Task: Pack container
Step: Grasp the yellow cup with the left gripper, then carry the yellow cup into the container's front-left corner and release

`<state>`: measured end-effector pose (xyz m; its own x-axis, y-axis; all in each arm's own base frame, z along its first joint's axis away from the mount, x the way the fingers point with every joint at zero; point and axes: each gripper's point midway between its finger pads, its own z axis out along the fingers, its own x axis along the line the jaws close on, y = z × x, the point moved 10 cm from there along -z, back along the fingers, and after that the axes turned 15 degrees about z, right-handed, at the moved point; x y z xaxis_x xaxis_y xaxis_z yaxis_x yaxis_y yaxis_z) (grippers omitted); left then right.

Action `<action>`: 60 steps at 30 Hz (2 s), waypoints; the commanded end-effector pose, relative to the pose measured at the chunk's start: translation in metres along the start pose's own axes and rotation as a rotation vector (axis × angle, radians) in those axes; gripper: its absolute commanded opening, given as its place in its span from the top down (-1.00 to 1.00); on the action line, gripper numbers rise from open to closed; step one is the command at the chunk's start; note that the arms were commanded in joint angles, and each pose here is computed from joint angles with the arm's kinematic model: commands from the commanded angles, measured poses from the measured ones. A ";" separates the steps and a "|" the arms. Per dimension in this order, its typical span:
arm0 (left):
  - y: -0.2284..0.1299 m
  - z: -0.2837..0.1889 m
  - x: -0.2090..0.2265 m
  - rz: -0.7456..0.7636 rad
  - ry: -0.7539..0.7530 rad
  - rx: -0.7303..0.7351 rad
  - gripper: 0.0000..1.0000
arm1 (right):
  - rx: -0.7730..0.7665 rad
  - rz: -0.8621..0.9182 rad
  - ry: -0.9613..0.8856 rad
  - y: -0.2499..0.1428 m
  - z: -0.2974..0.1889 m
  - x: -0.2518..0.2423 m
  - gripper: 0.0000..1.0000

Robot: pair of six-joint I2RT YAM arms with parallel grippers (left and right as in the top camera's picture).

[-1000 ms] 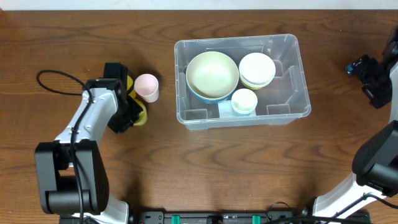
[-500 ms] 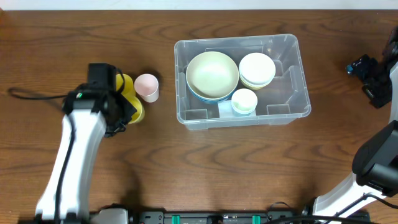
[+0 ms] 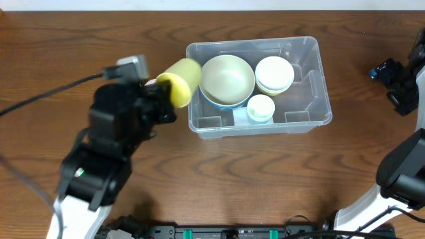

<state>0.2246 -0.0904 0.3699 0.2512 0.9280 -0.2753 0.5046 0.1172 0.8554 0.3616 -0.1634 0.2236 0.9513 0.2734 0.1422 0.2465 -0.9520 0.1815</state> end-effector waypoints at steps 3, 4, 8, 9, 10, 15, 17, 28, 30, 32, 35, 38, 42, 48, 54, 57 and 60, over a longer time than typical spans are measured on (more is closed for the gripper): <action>-0.011 0.057 -0.016 0.136 -0.001 0.109 0.88 | -0.007 0.022 0.000 0.002 -0.002 -0.003 -0.98; -0.015 0.068 -0.019 0.157 -0.002 0.146 0.88 | -0.007 0.022 0.000 0.002 -0.002 -0.003 -0.98; -0.029 0.108 -0.022 0.204 0.018 0.292 0.89 | -0.008 0.022 0.000 0.002 -0.002 -0.003 -0.99; -0.031 0.116 -0.022 0.212 0.025 0.323 0.88 | -0.008 0.022 0.000 0.002 -0.002 -0.003 -0.99; -0.034 0.124 -0.021 0.223 0.032 0.357 0.89 | -0.007 0.022 0.000 0.002 -0.002 -0.003 -0.98; -0.047 0.149 -0.019 0.265 0.049 0.464 0.88 | -0.007 0.022 0.000 0.002 -0.002 -0.003 -0.98; -0.052 0.153 -0.017 0.268 0.055 0.493 0.88 | -0.007 0.022 0.000 0.002 -0.002 -0.003 -0.98; -0.073 0.151 -0.009 0.290 0.083 0.643 0.88 | -0.007 0.022 0.000 0.002 -0.002 -0.003 -0.99; -0.077 0.155 -0.008 0.293 0.086 0.664 0.88 | -0.007 0.022 0.000 0.002 -0.002 -0.003 -0.98; -0.083 0.159 -0.006 0.293 0.092 0.693 0.89 | -0.007 0.022 0.000 0.002 -0.002 -0.003 -0.98; -0.092 0.165 -0.004 0.293 0.103 0.740 0.88 | -0.008 0.022 0.000 0.002 -0.002 -0.003 -0.99; -0.099 0.168 -0.001 0.293 0.111 0.778 0.88 | -0.008 0.022 0.000 0.002 -0.002 -0.003 -0.98; -0.101 0.167 0.000 0.293 0.115 0.796 0.88 | -0.008 0.022 0.000 0.002 -0.002 -0.003 -0.98; -0.101 0.167 0.000 0.294 0.116 0.800 0.88 | -0.007 0.022 0.000 0.002 -0.002 -0.003 -0.99; -0.097 0.163 -0.002 0.297 0.111 0.782 0.88 | -0.007 0.022 0.000 0.002 -0.002 -0.003 -0.98; -0.090 0.157 -0.004 0.298 0.104 0.754 0.88 | -0.007 0.022 0.000 0.002 -0.002 -0.003 -0.98; -0.083 0.149 -0.006 0.300 0.097 0.729 0.88 | -0.007 0.022 0.000 0.002 -0.002 -0.003 -0.99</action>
<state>0.3066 -0.1597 0.2176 0.3892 0.9208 -0.0248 0.8730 -0.3601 0.3290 0.3616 -0.1635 0.2236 0.9513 0.2735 0.1425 0.2464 -0.9520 0.1817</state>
